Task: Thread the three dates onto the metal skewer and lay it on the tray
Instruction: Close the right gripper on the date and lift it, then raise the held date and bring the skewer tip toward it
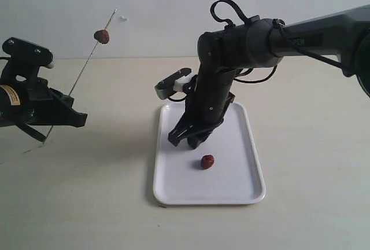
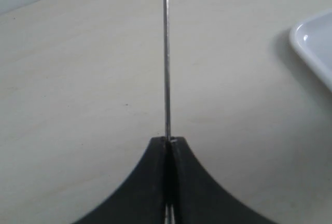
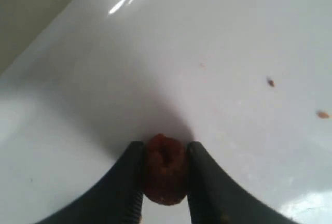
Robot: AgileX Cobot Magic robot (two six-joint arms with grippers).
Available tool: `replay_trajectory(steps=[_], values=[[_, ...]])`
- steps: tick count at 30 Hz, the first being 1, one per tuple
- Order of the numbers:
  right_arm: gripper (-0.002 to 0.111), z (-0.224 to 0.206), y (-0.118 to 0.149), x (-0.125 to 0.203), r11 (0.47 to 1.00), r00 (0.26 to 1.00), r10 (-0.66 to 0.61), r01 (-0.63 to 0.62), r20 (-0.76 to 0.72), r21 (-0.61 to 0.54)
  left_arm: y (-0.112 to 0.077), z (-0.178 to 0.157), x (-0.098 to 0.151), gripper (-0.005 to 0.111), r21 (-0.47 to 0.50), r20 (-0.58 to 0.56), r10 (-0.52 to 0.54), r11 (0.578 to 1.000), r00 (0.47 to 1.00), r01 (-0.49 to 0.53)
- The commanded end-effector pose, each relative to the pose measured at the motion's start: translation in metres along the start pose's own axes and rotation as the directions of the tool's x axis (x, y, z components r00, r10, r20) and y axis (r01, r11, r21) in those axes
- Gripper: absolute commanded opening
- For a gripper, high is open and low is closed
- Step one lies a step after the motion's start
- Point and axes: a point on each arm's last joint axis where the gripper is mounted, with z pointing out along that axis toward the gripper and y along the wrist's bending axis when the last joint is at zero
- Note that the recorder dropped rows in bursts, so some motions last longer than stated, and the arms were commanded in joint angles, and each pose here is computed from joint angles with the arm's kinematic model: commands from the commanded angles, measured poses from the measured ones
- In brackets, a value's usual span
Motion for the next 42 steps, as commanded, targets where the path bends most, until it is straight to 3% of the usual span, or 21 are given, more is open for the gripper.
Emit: replay_trajectory(steps=[1, 7, 12, 21, 25, 28, 32, 37, 42], values=[[0.027, 0.002, -0.001, -0.003, 0.995, 0.994, 0.099, -0.100, 0.039, 0.005, 0.001, -0.002, -0.004, 0.000, -0.004, 0.020, -0.015, 1.000, 1.000, 0.015], [0.027, -0.024, -0.009, -0.007, 0.977, 0.971, 0.214, -0.215, 0.105, -0.008, 0.001, -0.002, 0.001, 0.000, -0.002, -0.039, 0.011, 1.000, 0.999, -0.011], [0.027, -0.061, -0.041, -0.004, 0.915, 0.892, 0.404, -0.388, 0.202, -0.112, -0.009, -0.004, 0.005, 0.000, 0.019, -0.106, 0.040, 0.999, 0.994, -0.038], [0.027, -0.094, -0.092, 0.001, 0.766, 0.707, 0.634, -0.517, 0.314, -0.382, -0.067, -0.011, 0.002, 0.000, 0.156, -0.120, 0.138, 0.981, 0.983, -0.119], [0.027, -0.102, -0.113, 0.003, 0.717, 0.617, 0.691, -0.514, 0.378, -0.471, -0.087, -0.014, 0.003, 0.000, 0.194, -0.133, 0.116, 0.977, 0.984, -0.089], [0.027, -0.108, -0.124, 0.004, 0.709, 0.578, 0.700, -0.487, 0.419, -0.511, -0.095, -0.016, 0.006, 0.000, 0.204, -0.163, 0.102, 0.977, 0.981, -0.068], [0.027, -0.112, -0.128, 0.004, 0.717, 0.566, 0.690, -0.449, 0.451, -0.534, -0.105, -0.018, 0.003, 0.000, 0.230, -0.133, 0.071, 0.972, 0.989, -0.039], [0.027, -0.114, -0.129, 0.001, 0.700, 0.535, 0.708, -0.446, 0.460, -0.558, -0.130, -0.023, -0.007, 0.000, 0.313, -0.015, 0.043, 0.949, 0.999, -0.037], [0.027, -0.116, -0.125, 0.001, 0.677, 0.534, 0.724, -0.430, 0.436, -0.597, -0.138, 0.000, 0.000, 0.000, 0.312, -0.076, 0.029, 0.950, 0.997, -0.004]])
